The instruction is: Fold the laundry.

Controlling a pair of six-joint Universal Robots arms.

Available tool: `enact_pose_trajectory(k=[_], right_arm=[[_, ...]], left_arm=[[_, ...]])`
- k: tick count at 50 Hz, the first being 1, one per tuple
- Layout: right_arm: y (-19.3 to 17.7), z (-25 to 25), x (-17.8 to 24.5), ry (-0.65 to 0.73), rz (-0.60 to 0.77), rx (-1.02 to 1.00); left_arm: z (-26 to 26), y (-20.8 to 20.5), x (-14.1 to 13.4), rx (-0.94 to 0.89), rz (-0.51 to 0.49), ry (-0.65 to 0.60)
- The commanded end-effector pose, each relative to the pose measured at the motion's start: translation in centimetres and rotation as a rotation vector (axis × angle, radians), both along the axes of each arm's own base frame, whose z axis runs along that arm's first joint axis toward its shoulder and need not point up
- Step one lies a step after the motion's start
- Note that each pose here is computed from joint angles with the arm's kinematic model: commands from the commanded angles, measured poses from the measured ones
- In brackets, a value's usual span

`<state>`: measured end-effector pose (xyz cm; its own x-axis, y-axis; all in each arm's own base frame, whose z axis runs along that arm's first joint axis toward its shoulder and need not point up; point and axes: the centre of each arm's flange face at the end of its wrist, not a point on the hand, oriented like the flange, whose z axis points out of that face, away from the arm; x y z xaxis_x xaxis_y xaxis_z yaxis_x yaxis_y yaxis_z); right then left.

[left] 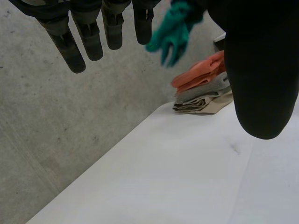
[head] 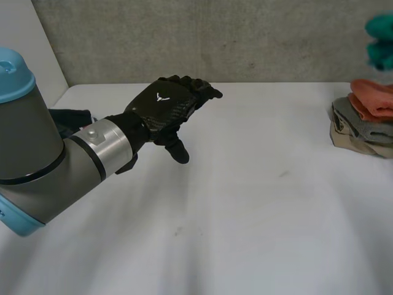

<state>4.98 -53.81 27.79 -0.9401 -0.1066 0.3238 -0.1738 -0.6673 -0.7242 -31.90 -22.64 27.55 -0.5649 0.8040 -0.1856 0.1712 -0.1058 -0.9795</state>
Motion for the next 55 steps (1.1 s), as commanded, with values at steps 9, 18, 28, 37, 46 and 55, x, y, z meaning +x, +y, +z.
enact_pose_trajectory(k=[9, 18, 28, 37, 46, 55], right_arm=[[0.7, -15.1, -8.4, 0.074, 0.070, 0.316], [1.5, -12.0, -8.7, 0.090, 0.067, 0.279], [3.6, -9.3, -9.5, 0.051, 0.033, 0.329], [6.4, -7.9, -13.0, -0.050, -0.064, 0.521], [10.9, -5.8, -20.1, 0.085, -0.604, 0.793], [10.0, 3.0, -19.8, 0.209, -0.994, 0.431]], left_arm=[[-0.6, 0.5, -0.1, 0.018, -0.010, -0.010], [-0.7, 0.7, -0.2, 0.024, -0.013, -0.010], [-0.6, 0.7, -0.2, 0.020, -0.013, -0.008], [-0.4, 0.8, -0.2, 0.016, -0.015, -0.004], [1.3, 1.4, 0.0, -0.006, -0.018, 0.037], [4.0, 1.4, 0.6, -0.037, 0.009, 0.149]])
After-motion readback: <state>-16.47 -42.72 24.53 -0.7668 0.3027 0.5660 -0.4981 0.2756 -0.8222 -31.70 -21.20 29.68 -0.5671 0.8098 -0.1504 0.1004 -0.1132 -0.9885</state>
